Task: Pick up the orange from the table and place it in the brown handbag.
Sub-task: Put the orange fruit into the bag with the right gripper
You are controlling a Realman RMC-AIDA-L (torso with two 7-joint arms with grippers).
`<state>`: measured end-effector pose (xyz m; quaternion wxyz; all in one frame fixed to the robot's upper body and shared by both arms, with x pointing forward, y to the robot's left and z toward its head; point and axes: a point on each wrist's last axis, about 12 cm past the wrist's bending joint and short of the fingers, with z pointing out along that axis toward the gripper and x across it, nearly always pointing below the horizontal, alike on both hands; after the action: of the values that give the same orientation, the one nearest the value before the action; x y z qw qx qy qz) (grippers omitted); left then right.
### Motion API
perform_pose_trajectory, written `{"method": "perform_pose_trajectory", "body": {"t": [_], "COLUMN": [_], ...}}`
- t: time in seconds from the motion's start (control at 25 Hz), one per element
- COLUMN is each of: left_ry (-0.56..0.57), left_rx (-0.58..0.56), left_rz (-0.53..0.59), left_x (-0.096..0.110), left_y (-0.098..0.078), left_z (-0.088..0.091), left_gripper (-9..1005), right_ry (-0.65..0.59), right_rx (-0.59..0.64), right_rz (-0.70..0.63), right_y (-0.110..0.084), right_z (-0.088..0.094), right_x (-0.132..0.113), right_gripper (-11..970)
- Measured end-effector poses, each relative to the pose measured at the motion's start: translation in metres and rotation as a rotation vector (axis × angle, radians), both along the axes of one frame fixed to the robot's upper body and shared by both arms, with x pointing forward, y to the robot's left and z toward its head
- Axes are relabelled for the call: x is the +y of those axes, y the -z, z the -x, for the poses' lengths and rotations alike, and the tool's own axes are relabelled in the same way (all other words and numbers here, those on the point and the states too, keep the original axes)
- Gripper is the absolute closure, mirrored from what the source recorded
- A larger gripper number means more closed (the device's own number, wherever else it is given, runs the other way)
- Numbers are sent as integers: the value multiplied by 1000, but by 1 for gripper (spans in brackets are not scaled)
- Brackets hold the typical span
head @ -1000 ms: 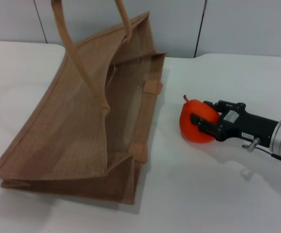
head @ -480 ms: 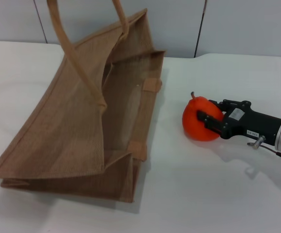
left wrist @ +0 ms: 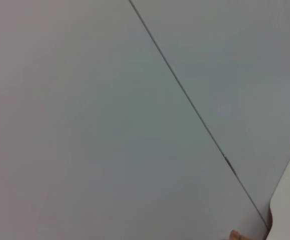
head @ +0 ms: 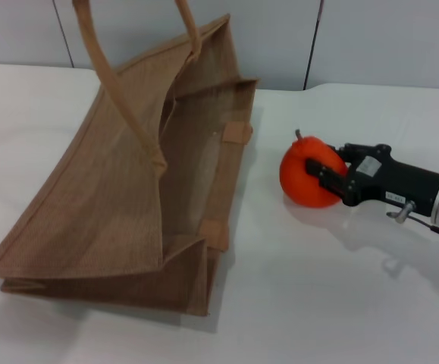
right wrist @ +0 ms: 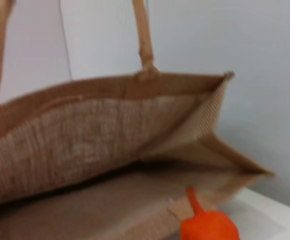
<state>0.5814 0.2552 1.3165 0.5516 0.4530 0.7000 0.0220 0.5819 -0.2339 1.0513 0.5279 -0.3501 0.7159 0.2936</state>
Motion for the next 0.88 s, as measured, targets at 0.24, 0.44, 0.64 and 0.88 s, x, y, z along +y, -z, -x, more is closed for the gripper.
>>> {"method": "perform_pose_trajectory", "body": {"t": [0.24, 0.44, 0.64, 0.88], "left_ry": [17, 37, 63, 79], "left_rx": [-16, -32, -45, -50], "left_rz": [0, 0, -1, -4], "left_x": [-5, -12, -21, -27], "left_y": [-4, -9, -14, -15], "left_z": [-1, -3, -5, -5], "left_gripper": [867, 866, 866, 867], "right_ry": [-69, -164, -242, -311], "right_rx": [-69, -131, -170, -207], "right_rz": [-49, -46, -36, -28], "right_y": [-18, -34, -45, -54], "right_z": [-7, -15, -18, -21], "right_x": [13, 33, 53, 76], "right_gripper": [609, 659, 718, 759]}}
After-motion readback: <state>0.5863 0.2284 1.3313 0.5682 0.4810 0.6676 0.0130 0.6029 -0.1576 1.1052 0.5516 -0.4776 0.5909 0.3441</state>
